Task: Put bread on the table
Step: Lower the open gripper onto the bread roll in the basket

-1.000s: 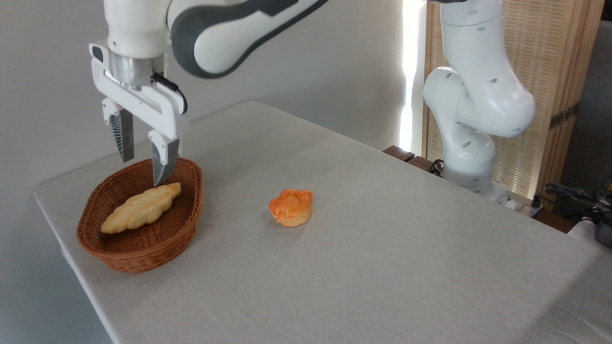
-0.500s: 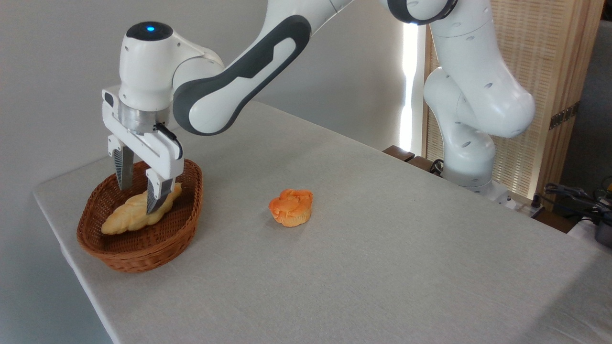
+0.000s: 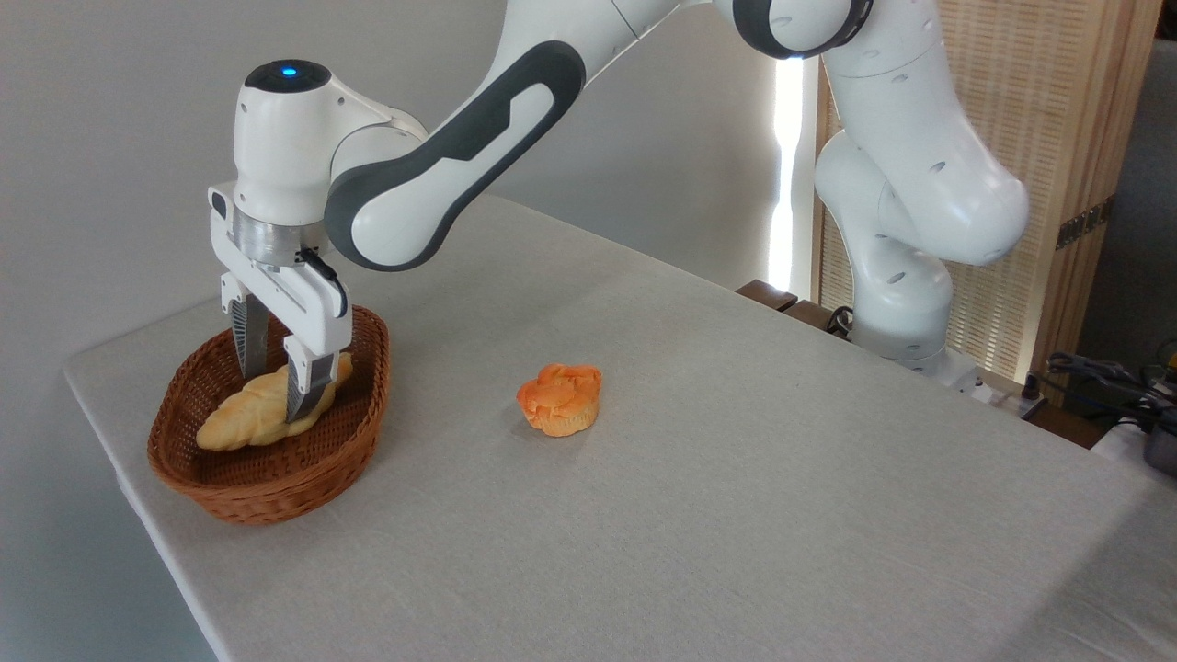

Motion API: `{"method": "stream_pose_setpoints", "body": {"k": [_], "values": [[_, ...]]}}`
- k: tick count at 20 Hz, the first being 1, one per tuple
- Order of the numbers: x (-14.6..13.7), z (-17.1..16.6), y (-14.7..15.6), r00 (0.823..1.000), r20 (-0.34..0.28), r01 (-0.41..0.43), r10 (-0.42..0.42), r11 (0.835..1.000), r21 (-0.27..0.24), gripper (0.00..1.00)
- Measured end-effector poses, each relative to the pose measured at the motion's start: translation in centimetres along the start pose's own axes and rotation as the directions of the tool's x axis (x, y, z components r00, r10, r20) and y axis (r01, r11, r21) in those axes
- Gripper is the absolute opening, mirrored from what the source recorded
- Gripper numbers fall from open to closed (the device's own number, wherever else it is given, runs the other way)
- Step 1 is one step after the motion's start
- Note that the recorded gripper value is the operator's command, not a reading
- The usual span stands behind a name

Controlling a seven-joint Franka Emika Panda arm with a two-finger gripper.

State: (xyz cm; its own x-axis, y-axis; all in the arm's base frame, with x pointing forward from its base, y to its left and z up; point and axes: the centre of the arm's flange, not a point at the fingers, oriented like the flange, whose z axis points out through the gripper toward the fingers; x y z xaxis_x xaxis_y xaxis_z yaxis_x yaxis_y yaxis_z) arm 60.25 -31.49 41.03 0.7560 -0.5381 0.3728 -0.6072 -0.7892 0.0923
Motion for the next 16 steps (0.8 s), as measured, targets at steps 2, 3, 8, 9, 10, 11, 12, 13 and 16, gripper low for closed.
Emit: {"method": "stream_pose_setpoints", "body": {"k": [2,3,8,9,10,11,12,13,16], "values": [[0.0,0.0,-0.1,1.0,0.0,0.0,0.0,1.0,0.0,0.3],[0.0,0.0,-0.1,1.0,0.0,0.001,-0.001,1.0,0.001,0.28],[-0.3,0.2,-0.6,0.999,0.008,-0.038,0.038,0.999,0.001,0.1],[-0.4,0.2,-0.7,0.999,0.01,-0.043,0.043,0.999,0.001,0.09],[-0.4,0.2,-0.8,0.999,0.011,-0.044,0.044,0.999,0.002,0.08],[-0.4,0.2,-0.9,0.999,0.01,-0.042,0.042,0.999,0.003,0.07],[-0.5,0.2,-1.1,0.999,0.01,-0.04,0.04,0.999,0.004,0.06],[-0.5,0.2,-1.2,0.999,0.01,-0.039,0.039,0.999,0.004,0.05],[-0.6,0.1,-1.3,0.999,0.02,-0.037,0.037,0.999,0.003,0.02]]}}
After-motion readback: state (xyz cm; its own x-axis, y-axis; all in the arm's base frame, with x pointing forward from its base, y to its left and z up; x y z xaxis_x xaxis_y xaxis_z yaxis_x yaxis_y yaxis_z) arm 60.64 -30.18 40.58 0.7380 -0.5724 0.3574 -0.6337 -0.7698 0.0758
